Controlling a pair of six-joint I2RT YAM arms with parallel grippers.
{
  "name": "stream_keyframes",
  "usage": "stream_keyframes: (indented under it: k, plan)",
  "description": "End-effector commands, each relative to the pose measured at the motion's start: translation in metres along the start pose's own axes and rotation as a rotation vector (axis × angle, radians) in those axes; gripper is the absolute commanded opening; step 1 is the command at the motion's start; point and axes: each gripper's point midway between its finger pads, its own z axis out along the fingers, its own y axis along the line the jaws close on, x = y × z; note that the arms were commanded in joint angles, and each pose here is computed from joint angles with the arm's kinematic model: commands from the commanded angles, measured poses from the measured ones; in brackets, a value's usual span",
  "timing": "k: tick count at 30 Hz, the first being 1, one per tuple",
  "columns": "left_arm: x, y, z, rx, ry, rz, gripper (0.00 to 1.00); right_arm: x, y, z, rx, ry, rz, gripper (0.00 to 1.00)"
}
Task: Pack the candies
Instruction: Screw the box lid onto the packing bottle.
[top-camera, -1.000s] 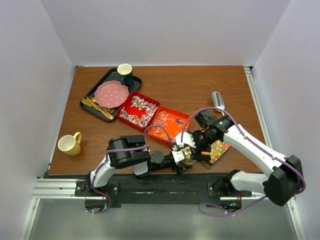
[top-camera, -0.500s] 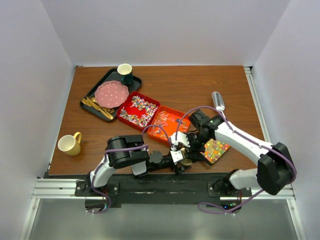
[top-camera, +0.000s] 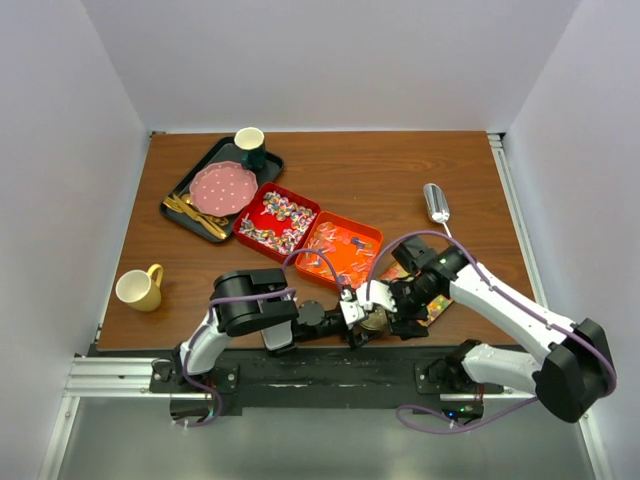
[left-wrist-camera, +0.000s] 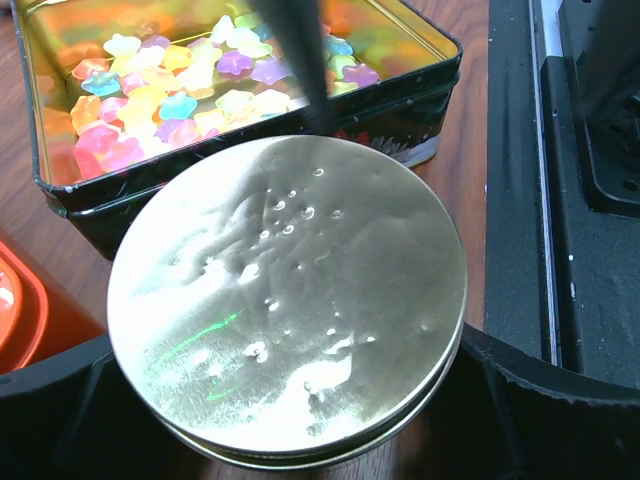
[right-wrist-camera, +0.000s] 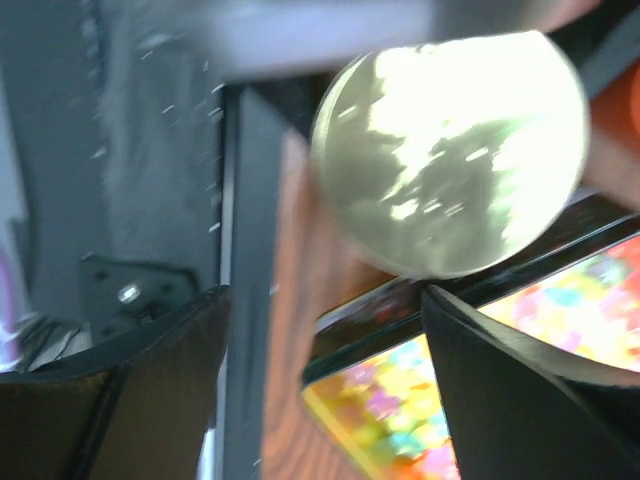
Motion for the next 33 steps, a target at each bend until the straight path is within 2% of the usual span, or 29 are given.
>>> stream_keyframes:
  k: [1,5,10,16,22,33]
  plan:
    - [-0.008,0.017,-0.014,-0.051,-0.09,0.044,0.0,0.009,0.009,-0.014,0.028,0.011,0.067,0.78]
    - [-0.003,-0.002,-0.014,0.031,-0.07,0.059,0.0,-0.016,-0.029,-0.032,0.138,-0.099,0.195,0.8]
    - [0.004,-0.007,-0.012,0.045,-0.039,0.025,0.0,-0.058,-0.057,-0.026,0.098,-0.25,0.218,0.81]
    - [0.009,-0.002,-0.012,0.022,-0.01,0.029,0.0,-0.07,-0.049,-0.004,-0.013,-0.231,0.168,0.81]
    - [0.005,0.005,-0.014,-0.013,-0.025,0.039,0.0,-0.051,-0.036,0.016,-0.05,-0.163,0.161,0.81]
    - [0.005,0.034,-0.018,-0.091,-0.03,0.033,0.0,-0.012,0.012,0.001,-0.086,-0.039,0.188,0.8]
